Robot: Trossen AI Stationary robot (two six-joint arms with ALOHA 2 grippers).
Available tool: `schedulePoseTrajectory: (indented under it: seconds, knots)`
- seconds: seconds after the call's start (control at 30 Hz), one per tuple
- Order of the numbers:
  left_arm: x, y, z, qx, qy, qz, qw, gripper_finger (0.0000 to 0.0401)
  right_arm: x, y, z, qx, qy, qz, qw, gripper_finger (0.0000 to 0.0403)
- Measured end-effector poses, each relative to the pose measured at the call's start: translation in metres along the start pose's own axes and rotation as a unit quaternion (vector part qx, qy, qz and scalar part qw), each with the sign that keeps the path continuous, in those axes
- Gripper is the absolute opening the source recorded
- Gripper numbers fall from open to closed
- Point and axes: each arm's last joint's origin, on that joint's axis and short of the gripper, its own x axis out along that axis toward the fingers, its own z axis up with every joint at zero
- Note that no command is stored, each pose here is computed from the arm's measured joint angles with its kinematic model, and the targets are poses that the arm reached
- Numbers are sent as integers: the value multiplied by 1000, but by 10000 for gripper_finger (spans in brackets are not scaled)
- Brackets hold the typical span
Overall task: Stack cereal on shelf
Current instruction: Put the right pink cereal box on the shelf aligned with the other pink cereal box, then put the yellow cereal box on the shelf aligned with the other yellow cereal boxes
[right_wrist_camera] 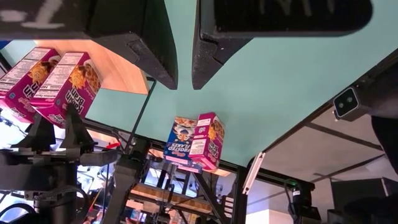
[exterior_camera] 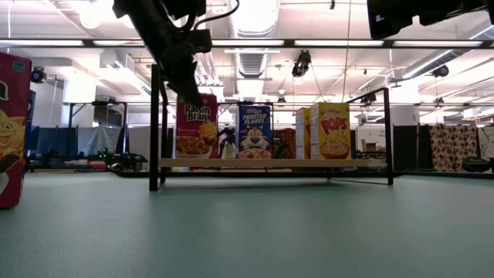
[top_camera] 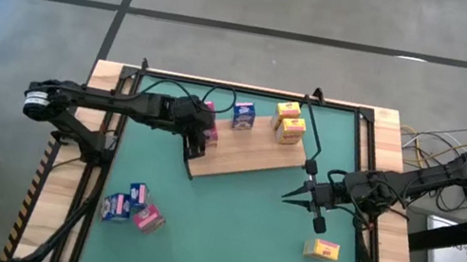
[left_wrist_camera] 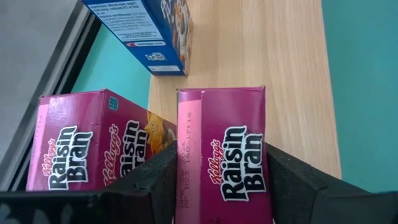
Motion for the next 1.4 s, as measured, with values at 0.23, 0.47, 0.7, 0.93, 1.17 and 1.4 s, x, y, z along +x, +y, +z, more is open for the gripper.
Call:
schedulePoseTrajectory:
  seconds: [0.23,0.47,0.7,0.93,1.17,1.4]
  knots:
    - [0,0,0,15,1,1,1000,222,0,0,0,0,0,0,1000,38]
    - [0,1,1,28,-4,15,999,247,0,0,0,0,0,-2,1000,38]
    - [-7,2,3,50,-6,15,999,252,0,0,0,0,0,-2,1000,38]
    - [-44,3,31,57,-27,8,998,252,0,0,0,0,0,-2,1000,38]
    - [-93,-24,52,80,-106,-35,991,252,0,0,0,7,-2,-3,1000,38]
    - [-108,-90,27,100,-131,-101,981,252,0,-1,1,24,-7,-5,1000,38]
